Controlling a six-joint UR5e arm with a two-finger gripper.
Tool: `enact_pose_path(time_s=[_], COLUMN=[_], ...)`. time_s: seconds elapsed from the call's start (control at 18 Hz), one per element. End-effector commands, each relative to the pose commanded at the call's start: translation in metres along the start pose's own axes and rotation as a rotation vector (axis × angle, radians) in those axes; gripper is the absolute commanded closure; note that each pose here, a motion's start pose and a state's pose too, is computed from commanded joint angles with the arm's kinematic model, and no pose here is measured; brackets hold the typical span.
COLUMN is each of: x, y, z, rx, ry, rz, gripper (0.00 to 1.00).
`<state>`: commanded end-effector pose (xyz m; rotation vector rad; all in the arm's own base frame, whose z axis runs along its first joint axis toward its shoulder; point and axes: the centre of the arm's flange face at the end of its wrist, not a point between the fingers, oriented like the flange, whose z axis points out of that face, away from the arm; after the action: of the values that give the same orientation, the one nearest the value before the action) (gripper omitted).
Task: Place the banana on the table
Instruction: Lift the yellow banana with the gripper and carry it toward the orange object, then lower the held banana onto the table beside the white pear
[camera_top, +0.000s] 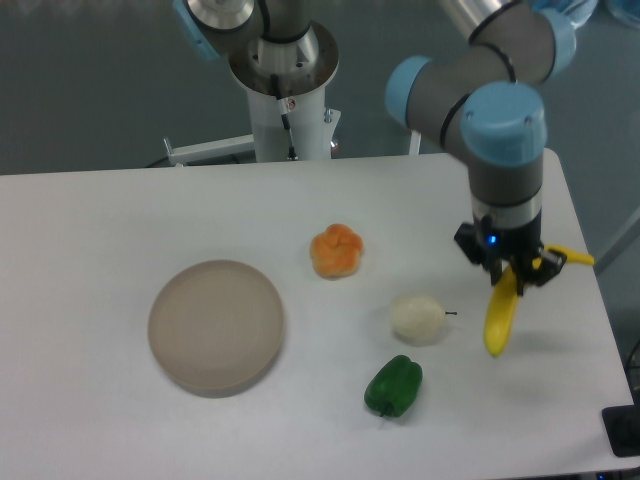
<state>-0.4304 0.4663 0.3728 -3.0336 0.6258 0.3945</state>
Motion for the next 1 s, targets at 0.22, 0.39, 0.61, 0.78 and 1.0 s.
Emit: enact_pose_path(time_s=[0.22, 0.39, 0.61, 0.78, 1.0], x=[0.025, 0.042, 0.068, 0.083, 0.096], y=[0.035, 0.051, 0.052, 0.049, 0.054], z=[0.016, 0.037, 0.060, 0.073, 0.086], rx=[0.030, 0.084, 0.108, 0.097, 0.097], ry=[0.057, 0.115, 0.181, 0.221, 0.223], rz=[0.070, 0.050, 0.025, -0.045, 0.070], gripper=[0.93, 0.93, 0.93, 0.93, 0.94])
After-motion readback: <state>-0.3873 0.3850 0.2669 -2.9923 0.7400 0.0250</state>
